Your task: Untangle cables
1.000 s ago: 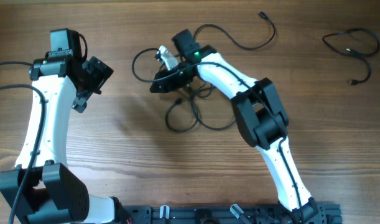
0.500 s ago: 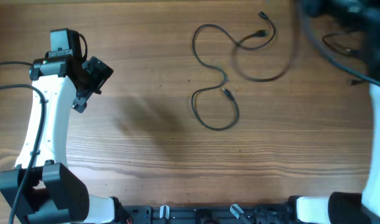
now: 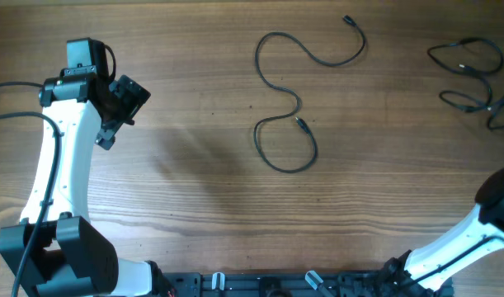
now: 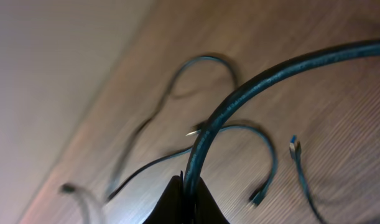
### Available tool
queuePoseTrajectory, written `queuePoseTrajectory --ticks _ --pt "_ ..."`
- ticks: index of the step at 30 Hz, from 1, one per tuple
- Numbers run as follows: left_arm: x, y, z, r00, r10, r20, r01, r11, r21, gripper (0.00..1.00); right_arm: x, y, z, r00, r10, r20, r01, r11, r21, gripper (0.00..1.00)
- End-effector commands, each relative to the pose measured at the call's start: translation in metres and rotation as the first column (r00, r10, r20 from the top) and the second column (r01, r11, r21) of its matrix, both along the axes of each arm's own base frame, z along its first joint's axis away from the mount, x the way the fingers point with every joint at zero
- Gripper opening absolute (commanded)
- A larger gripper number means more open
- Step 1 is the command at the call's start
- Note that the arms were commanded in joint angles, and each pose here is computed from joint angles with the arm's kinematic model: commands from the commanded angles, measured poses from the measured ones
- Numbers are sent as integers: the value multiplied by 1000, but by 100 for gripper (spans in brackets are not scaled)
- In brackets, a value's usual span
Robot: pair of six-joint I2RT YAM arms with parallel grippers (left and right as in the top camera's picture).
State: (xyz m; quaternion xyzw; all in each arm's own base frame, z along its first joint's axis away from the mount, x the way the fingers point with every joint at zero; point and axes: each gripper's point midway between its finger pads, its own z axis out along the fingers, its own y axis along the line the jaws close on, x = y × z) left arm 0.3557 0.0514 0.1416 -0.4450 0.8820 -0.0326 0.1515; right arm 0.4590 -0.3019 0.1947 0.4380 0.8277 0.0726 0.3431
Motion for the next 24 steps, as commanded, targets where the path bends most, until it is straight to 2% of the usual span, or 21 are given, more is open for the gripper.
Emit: queuePoseTrajectory --ticks 1,2,3,8,10,13,17,18,19,23,24 --pt "1 -1 8 1000 -2 24 2 1000 4 100 4 -14 -62 996 -14 -86 17 999 39 25" --pt "1 -1 8 1000 -2 23 2 1000 4 100 5 -14 -68 995 -19 -94 23 998 50 77" --pt "0 -1 7 1000 -2 17 2 1000 3 100 5 -14 -68 995 -37 -89 43 997 62 100" --pt "-5 -2 6 1000 -1 -1 1 1000 1 100 5 -7 -7 1000 -9 19 9 1000 14 100" --pt "-5 -2 6 1000 -1 -1 1 1000 1 100 6 24 49 984 114 139 -115 993 0 100" --pt "0 -17 7 999 -25 22 27 996 -84 100 5 89 88 913 336 231 -349 937 19 100" --pt "0 -18 7 999 -27 23 29 995 -91 100 15 210 84 766 613 193 -631 775 44 99" --pt "0 -18 7 999 -27 23 29 995 -91 100 20 243 81 710 681 181 -696 718 29 100" --pt "0 -18 7 999 -27 23 29 996 -90 100 29 307 70 633 765 123 -770 638 -1 99" --pt "4 -18 8 999 -28 38 31 996 -87 100 39 377 36 528 849 4 -848 528 -53 99" --pt "4 -18 8 999 -28 38 31 996 -87 100 39 402 13 461 887 -28 -887 460 -30 99"
